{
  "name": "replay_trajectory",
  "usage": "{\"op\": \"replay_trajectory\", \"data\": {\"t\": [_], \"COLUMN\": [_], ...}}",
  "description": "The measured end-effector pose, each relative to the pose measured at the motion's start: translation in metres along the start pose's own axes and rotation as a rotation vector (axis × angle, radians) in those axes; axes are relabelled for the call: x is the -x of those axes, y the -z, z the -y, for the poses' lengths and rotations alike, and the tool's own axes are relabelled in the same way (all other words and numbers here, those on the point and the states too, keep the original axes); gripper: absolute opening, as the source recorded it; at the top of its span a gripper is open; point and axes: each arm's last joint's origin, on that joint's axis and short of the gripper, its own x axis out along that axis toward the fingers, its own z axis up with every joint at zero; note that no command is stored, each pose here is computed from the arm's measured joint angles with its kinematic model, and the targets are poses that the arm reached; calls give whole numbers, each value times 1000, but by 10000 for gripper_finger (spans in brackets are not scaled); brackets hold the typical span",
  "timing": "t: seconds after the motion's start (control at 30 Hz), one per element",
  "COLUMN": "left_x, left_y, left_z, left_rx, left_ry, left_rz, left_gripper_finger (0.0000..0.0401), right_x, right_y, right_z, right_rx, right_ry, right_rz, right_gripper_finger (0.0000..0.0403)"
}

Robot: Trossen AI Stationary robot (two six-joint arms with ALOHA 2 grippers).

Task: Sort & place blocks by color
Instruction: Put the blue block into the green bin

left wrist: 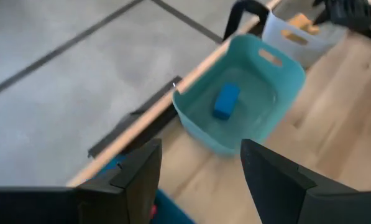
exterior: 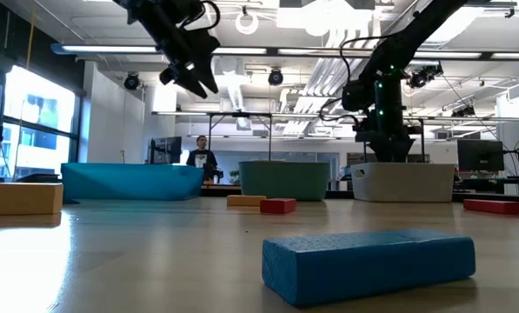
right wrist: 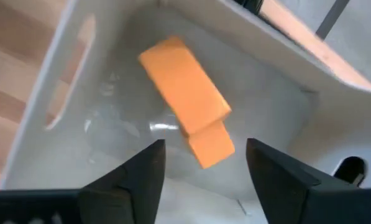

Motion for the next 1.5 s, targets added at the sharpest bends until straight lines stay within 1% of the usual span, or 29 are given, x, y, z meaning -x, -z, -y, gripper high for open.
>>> {"op": "replay_trajectory", "data": {"t": [0.07, 0.23, 0.33, 0.5, 0.63, 0.83, 0.97, 1.07, 1.17, 1.3, 1.5], "left_x": [4, 10, 12, 14, 18, 19, 16, 14, 12, 9, 5], "left_y": [5, 19, 26, 33, 41, 58, 72, 79, 86, 99, 122], "left_z": [0, 1, 4, 11, 12, 17, 21, 27, 31, 37, 42], "left_rx": [26, 100, 96, 78, 104, 85, 118, 161, 201, 200, 227], "left_ry": [0, -12, -13, -6, -20, -35, -36, -27, -35, -49, -94], "left_rz": [-47, -185, -254, -328, -418, -553, -634, -664, -692, -735, -821], "left_gripper_finger": [209, 209, 209, 209, 209, 220, 235, 242, 243, 239, 239], "right_x": [8, 36, 53, 74, 86, 92, 94, 95, 96, 98, 100], "right_y": [-4, -16, -21, -28, -31, -32, -31, -30, -27, -23, -20], "right_z": [1, 5, 7, 9, 7, -3, -12, -18, -24, -32, -42], "right_rx": [-17, -49, -65, -115, -109, -77, -30, 16, 41, 108, 154], "right_ry": [0, -5, -24, -85, -131, -140, -144, -146, -148, -147, -151], "right_rz": [11, 43, 61, 96, 117, 139, 143, 147, 139, 118, 117], "right_gripper_finger": [221, 221, 220, 220, 220, 220, 220, 220, 220, 220, 220]}}
